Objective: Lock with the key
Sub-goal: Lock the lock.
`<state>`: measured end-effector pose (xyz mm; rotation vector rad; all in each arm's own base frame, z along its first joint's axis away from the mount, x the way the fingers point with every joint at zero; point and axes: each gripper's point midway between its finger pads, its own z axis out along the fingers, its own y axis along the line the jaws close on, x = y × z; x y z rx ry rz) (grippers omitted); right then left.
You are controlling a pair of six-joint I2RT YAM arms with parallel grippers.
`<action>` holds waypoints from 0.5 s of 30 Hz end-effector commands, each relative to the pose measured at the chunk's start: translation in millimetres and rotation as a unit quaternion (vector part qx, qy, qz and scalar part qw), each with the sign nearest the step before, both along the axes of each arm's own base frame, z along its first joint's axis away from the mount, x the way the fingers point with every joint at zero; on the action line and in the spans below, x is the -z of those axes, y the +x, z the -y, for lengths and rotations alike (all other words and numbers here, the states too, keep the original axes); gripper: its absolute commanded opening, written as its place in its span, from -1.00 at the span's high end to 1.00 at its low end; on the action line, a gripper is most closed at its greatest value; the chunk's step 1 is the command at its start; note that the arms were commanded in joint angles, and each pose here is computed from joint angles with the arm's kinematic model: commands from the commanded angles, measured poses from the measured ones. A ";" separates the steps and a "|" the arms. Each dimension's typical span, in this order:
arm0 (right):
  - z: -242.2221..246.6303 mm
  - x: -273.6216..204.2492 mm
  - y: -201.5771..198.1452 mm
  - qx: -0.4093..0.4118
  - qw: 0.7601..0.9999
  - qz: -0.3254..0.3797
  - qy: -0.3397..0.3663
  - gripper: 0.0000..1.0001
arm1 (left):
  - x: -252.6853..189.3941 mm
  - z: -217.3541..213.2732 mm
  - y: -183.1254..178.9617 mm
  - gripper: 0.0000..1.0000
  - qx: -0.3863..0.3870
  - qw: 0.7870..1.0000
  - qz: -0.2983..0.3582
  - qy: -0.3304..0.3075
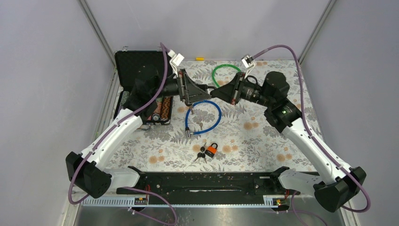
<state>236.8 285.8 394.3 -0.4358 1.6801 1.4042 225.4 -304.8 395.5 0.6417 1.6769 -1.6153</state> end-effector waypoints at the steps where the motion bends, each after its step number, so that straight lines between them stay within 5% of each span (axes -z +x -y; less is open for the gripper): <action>1: 16.9 26.8 25.3 0.053 0.997 -0.043 -0.018 1.00 | 28.3 -3.4 17.5 -0.76 -0.062 0.997 0.022 0.034; 3: 32.9 32.6 33.0 0.078 0.996 -0.046 -0.023 1.00 | 40.1 -11.9 27.8 -0.98 -0.101 0.993 0.035 0.058; 8: 48.4 52.1 26.2 0.078 0.994 -0.037 -0.074 1.00 | 64.5 -21.2 41.9 -0.98 -0.129 0.984 0.060 0.108; 15: 54.8 59.7 10.8 0.039 0.991 0.010 -0.125 1.00 | 97.9 -1.9 25.7 -0.94 0.014 0.988 0.085 0.132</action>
